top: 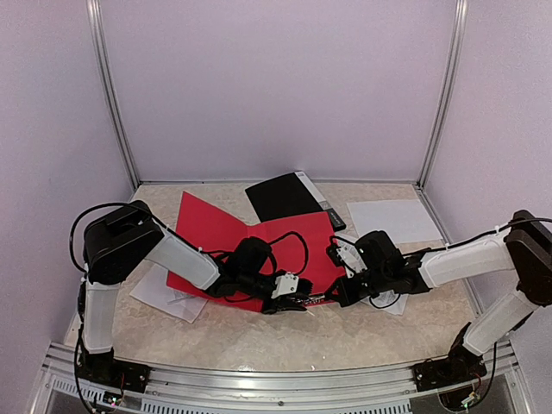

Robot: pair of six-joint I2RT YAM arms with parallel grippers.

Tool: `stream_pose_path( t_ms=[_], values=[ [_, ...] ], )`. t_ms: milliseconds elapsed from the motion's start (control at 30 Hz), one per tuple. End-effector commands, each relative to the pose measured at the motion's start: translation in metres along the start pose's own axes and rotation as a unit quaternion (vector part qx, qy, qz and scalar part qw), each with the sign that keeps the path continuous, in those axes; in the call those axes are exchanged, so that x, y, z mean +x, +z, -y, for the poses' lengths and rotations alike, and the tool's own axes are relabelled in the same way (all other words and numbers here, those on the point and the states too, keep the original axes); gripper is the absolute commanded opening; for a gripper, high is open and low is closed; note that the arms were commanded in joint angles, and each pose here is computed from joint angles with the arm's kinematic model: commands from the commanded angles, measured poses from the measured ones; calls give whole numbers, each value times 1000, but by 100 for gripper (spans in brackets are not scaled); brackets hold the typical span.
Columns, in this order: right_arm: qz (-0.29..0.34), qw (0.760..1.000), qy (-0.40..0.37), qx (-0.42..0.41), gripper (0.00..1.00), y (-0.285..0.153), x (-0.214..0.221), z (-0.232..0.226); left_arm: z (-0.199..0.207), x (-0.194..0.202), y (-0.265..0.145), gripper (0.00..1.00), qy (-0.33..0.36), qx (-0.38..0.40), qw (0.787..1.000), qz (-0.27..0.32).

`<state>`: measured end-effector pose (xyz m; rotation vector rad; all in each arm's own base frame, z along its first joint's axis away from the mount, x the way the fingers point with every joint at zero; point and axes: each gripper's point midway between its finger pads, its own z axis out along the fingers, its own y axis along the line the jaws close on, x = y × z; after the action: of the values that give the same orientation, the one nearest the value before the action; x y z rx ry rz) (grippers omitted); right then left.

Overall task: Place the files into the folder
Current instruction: Open the spring clip on the folder.

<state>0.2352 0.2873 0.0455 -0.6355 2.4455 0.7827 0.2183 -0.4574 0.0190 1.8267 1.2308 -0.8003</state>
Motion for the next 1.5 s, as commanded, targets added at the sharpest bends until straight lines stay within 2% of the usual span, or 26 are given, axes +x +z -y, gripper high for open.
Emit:
stream_pose_path(
  t_ms=[0,167,433,633,833,900,1133,1467],
  values=[
    [10,1000,-13,15,0,-11,0,4,42,35,4,29,-71,51,995,-40],
    [36,999,-25,5,1,-30,-15,-10,23,15,-1,39,-79,15,996,-24],
    [30,998,-45,-11,20,-34,-14,-33,2,-12,-7,55,-85,-28,996,-4],
    [31,998,-53,9,26,-31,-13,-37,-5,-14,-11,61,-96,-56,994,-15],
    [45,996,-43,61,51,-42,-16,-20,-11,-16,-20,65,-101,-82,991,-20],
    [42,996,-43,63,56,-40,-13,-18,-12,-16,-22,66,-101,-88,991,-22],
    [29,996,-47,66,62,-20,-8,-13,-17,-18,-25,68,-111,-104,988,-24],
    [34,997,-63,9,57,0,-22,-42,-26,-4,-45,78,-128,-167,974,-78]
  ],
)
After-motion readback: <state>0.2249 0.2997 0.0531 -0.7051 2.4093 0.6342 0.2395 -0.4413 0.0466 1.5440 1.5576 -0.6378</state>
